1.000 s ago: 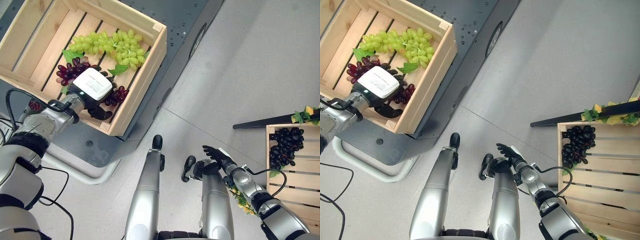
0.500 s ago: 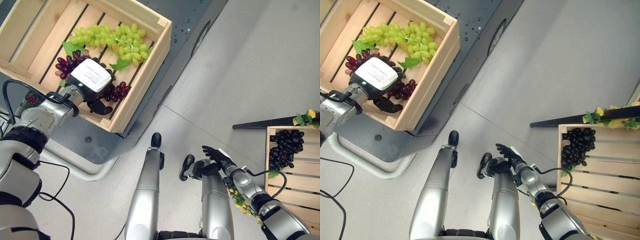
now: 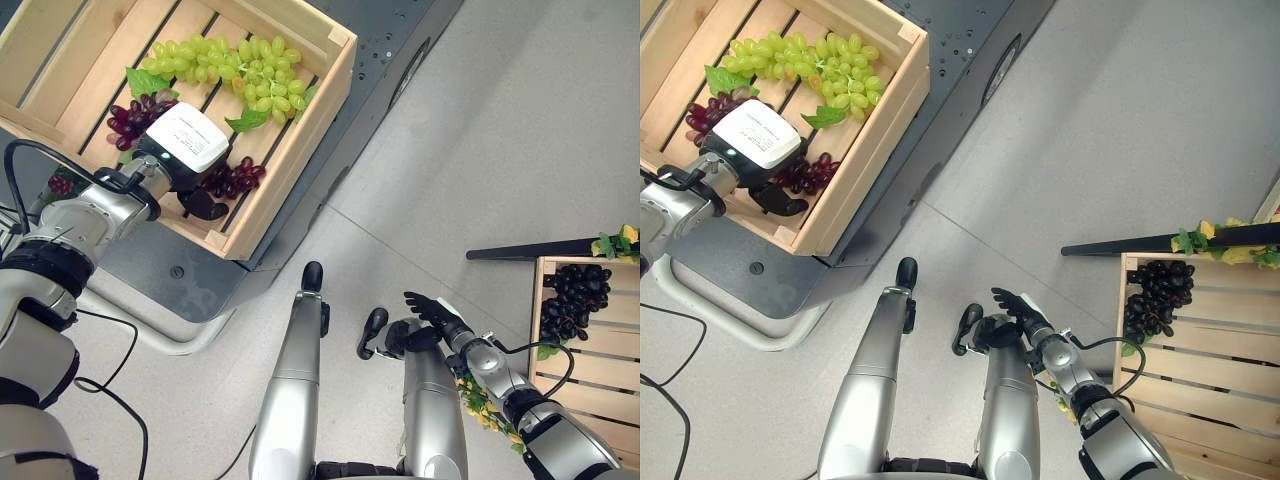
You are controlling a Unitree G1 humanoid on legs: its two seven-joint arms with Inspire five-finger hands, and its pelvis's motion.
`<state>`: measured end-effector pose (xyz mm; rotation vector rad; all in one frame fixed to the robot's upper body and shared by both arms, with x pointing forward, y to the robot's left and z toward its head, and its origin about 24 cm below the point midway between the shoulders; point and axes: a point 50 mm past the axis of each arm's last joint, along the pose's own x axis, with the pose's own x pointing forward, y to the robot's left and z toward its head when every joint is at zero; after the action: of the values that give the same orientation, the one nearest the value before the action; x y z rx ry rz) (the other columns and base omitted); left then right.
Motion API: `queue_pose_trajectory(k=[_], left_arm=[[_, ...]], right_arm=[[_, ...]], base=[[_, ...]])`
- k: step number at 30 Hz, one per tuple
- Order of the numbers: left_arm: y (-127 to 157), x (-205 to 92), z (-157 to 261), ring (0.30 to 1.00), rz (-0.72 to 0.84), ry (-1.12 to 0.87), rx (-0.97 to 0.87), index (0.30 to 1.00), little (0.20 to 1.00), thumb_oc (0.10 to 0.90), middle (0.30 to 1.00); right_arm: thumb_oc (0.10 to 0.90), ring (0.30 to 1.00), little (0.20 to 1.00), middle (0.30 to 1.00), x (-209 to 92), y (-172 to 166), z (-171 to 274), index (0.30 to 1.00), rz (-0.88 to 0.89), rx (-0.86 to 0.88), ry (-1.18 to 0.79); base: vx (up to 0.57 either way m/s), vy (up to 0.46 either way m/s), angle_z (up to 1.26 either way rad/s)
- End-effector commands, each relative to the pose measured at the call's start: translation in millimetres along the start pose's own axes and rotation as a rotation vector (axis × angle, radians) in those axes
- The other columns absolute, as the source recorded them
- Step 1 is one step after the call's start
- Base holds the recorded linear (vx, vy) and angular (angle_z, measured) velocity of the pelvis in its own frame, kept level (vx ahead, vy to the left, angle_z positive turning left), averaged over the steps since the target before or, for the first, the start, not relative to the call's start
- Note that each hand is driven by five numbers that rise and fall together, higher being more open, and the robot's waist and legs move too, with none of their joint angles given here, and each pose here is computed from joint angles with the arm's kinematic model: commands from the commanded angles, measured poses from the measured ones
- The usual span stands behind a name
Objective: Pick up the fruits from the basket on one side to the basket on the other side
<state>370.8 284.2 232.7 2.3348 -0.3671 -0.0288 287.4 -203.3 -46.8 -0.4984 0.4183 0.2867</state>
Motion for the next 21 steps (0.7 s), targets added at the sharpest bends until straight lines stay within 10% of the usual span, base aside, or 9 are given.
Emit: queue_pose_trajectory(k=[1,15,21], left_arm=[[-1.0,-20.9,-73.1,0.300,-0.126,0.370,0.235,0.300,0.300,0.400,0.300],[24.6,-7.8,-65.2,0.300,-0.067,0.244,0.219,0.300,0.300,0.400,0.300],[10.2,-28.3,-81.6,0.300,0.147,0.490,-0.308,0.300,0.300,0.400,0.300]], right_arm=[[0.800,0.900,0.900,0.900,-13.9,-2.9,-12.5,0.900,0.006,0.040,-0.039],[0.800,0.900,0.900,0.900,-16.3,-4.5,-14.5,0.900,0.006,0.044,-0.046],[0.800,0.900,0.900,0.900,-19.0,1.3,-18.8,0.900,0.020,0.051,-0.038]], base=[[0.00,0.000,0.00],[0.00,0.000,-0.01],[0.01,-0.009,-0.05]])
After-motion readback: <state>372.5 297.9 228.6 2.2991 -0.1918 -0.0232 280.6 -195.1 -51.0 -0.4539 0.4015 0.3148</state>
